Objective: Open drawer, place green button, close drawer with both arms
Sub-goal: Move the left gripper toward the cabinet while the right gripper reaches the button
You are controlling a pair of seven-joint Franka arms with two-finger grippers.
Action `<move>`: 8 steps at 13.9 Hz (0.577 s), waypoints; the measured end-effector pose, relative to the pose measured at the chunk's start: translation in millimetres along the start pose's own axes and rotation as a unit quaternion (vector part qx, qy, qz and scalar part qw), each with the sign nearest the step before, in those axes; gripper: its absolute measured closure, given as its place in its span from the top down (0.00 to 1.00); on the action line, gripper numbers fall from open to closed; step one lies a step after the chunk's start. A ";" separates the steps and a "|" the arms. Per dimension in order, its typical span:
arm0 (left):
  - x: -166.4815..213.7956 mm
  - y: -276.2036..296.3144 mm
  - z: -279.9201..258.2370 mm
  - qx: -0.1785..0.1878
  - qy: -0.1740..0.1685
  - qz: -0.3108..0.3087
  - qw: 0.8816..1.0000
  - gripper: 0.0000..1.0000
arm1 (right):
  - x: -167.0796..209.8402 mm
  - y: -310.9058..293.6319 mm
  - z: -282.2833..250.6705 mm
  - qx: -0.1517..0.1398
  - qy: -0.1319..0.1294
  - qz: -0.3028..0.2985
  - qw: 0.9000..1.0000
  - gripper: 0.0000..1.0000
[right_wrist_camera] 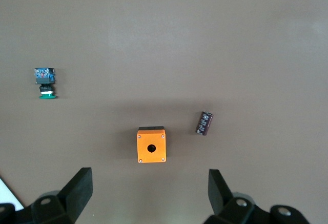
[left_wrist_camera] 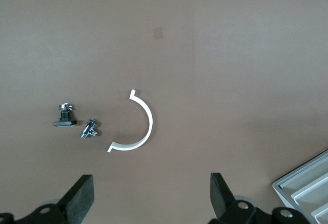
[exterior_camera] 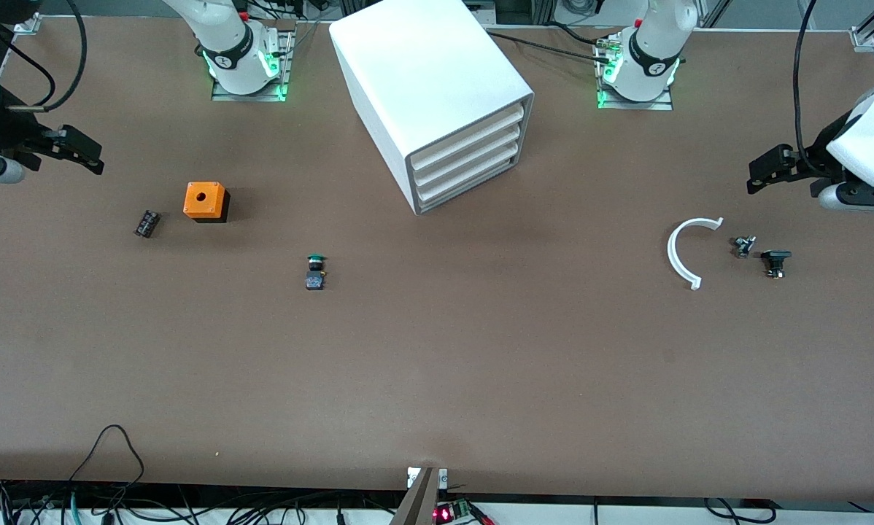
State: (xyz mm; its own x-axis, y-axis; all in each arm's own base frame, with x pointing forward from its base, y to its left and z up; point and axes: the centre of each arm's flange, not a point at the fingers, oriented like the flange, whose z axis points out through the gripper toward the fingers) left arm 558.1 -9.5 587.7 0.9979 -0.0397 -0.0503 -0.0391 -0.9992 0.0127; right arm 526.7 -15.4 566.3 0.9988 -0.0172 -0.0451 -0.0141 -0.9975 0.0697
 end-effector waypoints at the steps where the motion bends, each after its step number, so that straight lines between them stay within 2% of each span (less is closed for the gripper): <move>1: 1.6 2.2 1.6 -0.001 -0.002 0.002 1.000 1.00 | 3.5 -2.3 7.2 0.000 -0.007 -0.003 1.000 1.00; 4: 13.6 20.6 32.3 -0.004 -0.034 0.020 0.999 1.00 | 12.3 -4.5 26.2 0.000 -0.025 -0.009 1.000 1.00; 7: 35.1 30.2 111.1 -0.014 -0.105 0.033 0.994 1.00 | 14.7 -4.4 31.9 0.000 -0.031 -0.011 0.999 1.00; 8: 39.9 33.4 137.9 -0.031 -0.128 0.040 0.990 1.00 | 14.8 -4.2 31.3 0.000 -0.031 -0.011 0.999 1.00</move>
State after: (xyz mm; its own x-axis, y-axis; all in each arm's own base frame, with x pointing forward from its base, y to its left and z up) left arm 589.6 -45.9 448.4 0.9456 -0.1288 -0.2987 -0.1071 -0.9904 0.0878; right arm 540.1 -13.6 534.1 0.9942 -0.0003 -0.1074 0.0070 -0.9977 0.0678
